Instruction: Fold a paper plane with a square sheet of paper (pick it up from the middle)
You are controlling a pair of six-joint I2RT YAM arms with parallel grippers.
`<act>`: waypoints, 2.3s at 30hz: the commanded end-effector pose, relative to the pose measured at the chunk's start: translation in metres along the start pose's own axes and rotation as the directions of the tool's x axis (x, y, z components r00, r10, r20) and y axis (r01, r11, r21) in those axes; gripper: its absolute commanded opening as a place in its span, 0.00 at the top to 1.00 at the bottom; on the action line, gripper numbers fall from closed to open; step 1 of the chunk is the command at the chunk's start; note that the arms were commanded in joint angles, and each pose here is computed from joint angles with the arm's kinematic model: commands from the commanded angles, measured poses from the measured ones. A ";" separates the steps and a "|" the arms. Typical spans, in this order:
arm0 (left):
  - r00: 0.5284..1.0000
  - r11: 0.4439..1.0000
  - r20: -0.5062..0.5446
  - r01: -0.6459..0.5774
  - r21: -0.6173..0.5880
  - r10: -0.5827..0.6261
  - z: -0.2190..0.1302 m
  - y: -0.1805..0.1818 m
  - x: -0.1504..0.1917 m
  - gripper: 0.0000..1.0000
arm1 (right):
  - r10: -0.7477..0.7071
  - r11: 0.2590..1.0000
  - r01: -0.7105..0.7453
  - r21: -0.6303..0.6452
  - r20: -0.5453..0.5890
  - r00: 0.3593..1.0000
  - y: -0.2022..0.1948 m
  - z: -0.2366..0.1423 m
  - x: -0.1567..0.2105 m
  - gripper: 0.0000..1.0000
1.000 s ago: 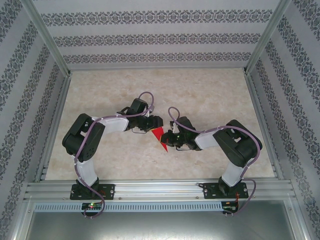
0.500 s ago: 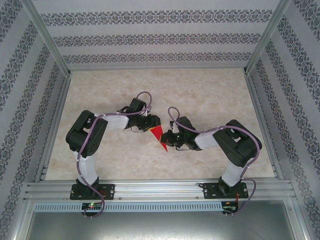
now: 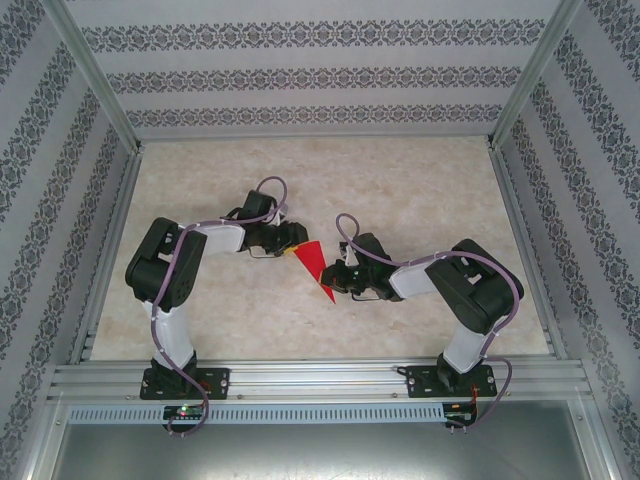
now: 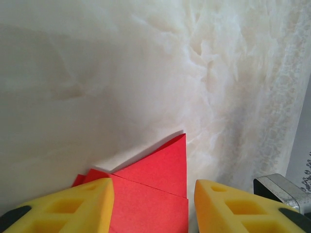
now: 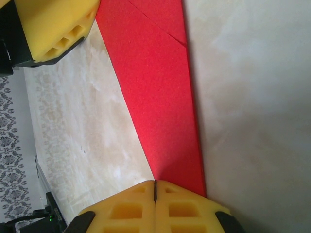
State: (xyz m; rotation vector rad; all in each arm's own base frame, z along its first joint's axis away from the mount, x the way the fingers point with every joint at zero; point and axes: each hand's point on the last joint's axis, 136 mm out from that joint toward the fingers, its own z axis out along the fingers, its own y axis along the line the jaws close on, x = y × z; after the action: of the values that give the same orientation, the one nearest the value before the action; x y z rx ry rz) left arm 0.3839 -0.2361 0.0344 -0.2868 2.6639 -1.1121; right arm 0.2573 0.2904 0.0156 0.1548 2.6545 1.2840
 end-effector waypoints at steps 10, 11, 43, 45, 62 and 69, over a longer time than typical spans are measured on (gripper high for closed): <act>0.998 0.992 0.063 0.020 -0.125 -0.012 -0.021 0.033 -0.028 0.50 | 0.108 0.976 -0.085 0.200 -0.106 0.988 -0.061 0.003 0.039 1.00; 0.997 0.992 0.071 0.008 -0.128 0.001 -0.025 0.030 -0.030 0.50 | 0.109 0.976 -0.086 0.199 -0.109 0.988 -0.061 0.003 0.039 1.00; 0.997 0.993 -0.047 -0.063 -0.098 0.058 0.022 0.011 0.006 0.51 | 0.106 0.975 -0.081 0.209 -0.110 0.988 -0.062 0.006 0.041 1.00; 0.999 0.994 -0.031 -0.036 -0.103 0.033 0.018 0.022 0.003 0.51 | 0.107 0.974 -0.082 0.212 -0.109 0.988 -0.063 0.006 0.042 1.00; 0.998 0.996 0.059 -0.021 -0.088 0.027 -0.030 0.029 -0.030 0.49 | 0.105 0.976 -0.080 0.201 -0.116 0.988 -0.060 0.007 0.041 1.00; 0.992 0.997 0.101 -0.082 0.014 0.080 -0.051 -0.022 -0.019 0.49 | 0.098 0.979 -0.076 0.191 -0.113 0.989 -0.054 0.009 0.038 1.00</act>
State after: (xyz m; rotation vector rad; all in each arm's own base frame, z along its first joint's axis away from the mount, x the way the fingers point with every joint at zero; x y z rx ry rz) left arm 0.3933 -0.1987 0.0629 -0.2743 2.6009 -1.0323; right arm 0.2589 0.2978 0.0165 0.1325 2.6549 1.3096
